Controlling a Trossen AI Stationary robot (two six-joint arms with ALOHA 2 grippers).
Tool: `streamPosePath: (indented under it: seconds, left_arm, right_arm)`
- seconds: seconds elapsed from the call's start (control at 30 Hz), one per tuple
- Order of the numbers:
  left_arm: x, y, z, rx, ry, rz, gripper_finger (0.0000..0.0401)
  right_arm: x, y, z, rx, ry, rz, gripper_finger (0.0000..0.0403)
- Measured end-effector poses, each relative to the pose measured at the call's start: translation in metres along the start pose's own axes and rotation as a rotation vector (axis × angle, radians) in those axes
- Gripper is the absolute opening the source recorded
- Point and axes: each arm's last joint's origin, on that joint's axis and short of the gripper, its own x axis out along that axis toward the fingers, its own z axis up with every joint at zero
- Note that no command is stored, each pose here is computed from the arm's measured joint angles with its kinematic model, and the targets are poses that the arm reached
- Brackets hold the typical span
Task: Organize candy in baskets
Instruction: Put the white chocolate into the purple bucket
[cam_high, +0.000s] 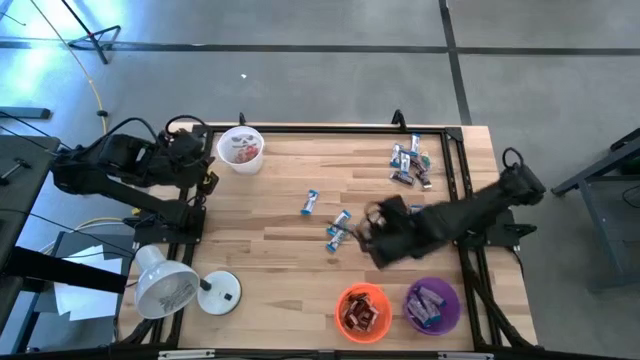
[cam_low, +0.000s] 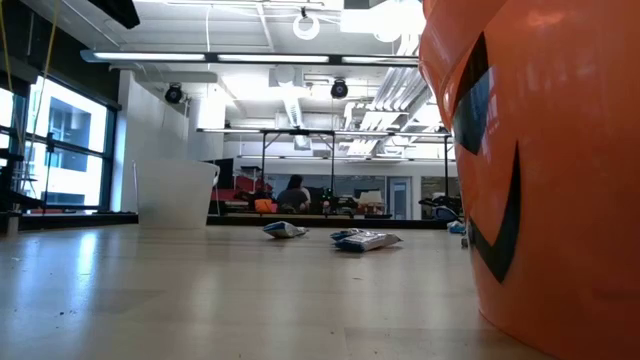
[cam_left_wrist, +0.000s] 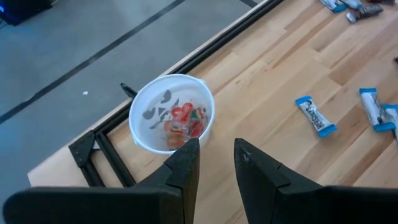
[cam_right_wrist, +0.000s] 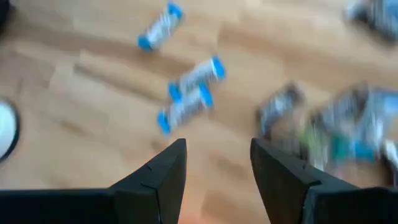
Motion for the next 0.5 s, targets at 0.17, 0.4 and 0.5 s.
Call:
streamPosePath:
  seconds: [0.17, 0.4, 0.5]
  left_arm:
    - [-0.003, 0.006, -0.002, 0.039, -0.003, -0.024, 0.0088]
    - [-0.008, 0.015, -0.005, 0.076, -0.012, -0.054, 0.0088]
    - [-0.010, 0.018, -0.007, 0.067, -0.011, -0.071, 0.0088]
  right_arm:
    - [0.043, 0.026, 0.038, -0.184, -0.169, 0.001, 0.0172]
    - [0.105, 0.062, 0.081, -0.110, -0.228, 0.127, 0.0172]
    - [0.132, 0.065, 0.094, 0.170, -0.181, 0.146, 0.0172]
